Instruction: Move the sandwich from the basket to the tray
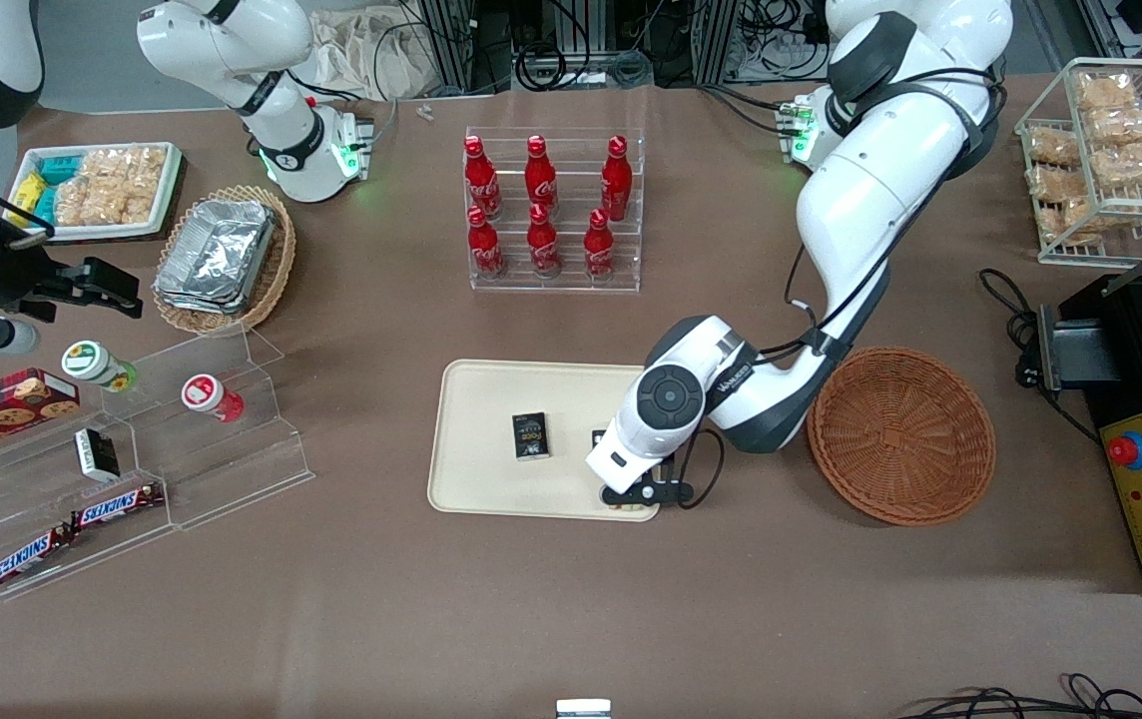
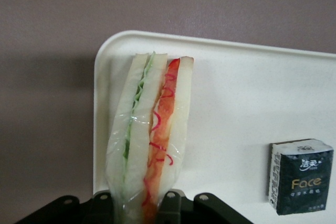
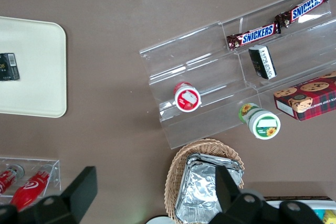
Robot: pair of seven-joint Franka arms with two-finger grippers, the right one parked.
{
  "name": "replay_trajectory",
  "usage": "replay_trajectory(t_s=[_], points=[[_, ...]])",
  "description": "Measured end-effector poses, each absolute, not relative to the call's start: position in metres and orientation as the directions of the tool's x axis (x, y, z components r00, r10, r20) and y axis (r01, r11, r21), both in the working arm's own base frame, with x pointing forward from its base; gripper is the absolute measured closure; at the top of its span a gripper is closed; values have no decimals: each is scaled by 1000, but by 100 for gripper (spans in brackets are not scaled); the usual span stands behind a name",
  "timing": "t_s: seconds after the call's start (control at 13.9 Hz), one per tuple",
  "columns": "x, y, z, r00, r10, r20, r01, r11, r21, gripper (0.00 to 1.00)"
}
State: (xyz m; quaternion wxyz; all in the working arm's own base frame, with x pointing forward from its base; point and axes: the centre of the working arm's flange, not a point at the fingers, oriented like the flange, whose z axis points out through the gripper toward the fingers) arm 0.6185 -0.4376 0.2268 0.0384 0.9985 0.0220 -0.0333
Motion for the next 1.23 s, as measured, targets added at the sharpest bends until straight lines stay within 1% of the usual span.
replay_trajectory(t_s=[0.29,0.36,0.5,0.58,0.65,0.79,0.86,0.94,1.08,1.23], points=[[616,-441,223,997,38,-63,42,-997,67,81],[618,-440,225,997,40,-60,44,-997,67,74],[624,-439,239,998,56,-38,59,-995,75,55],[627,-438,256,997,79,-26,81,-994,71,44],[628,-434,280,995,100,-19,101,-994,51,35],[624,-422,342,991,134,-2,134,-991,-14,13],[621,-411,374,988,153,14,153,-987,-43,4],[618,-397,403,985,169,38,171,-983,-62,0],[608,-361,446,977,195,89,203,-974,-99,0],[592,-333,472,969,221,108,234,-965,-119,0]])
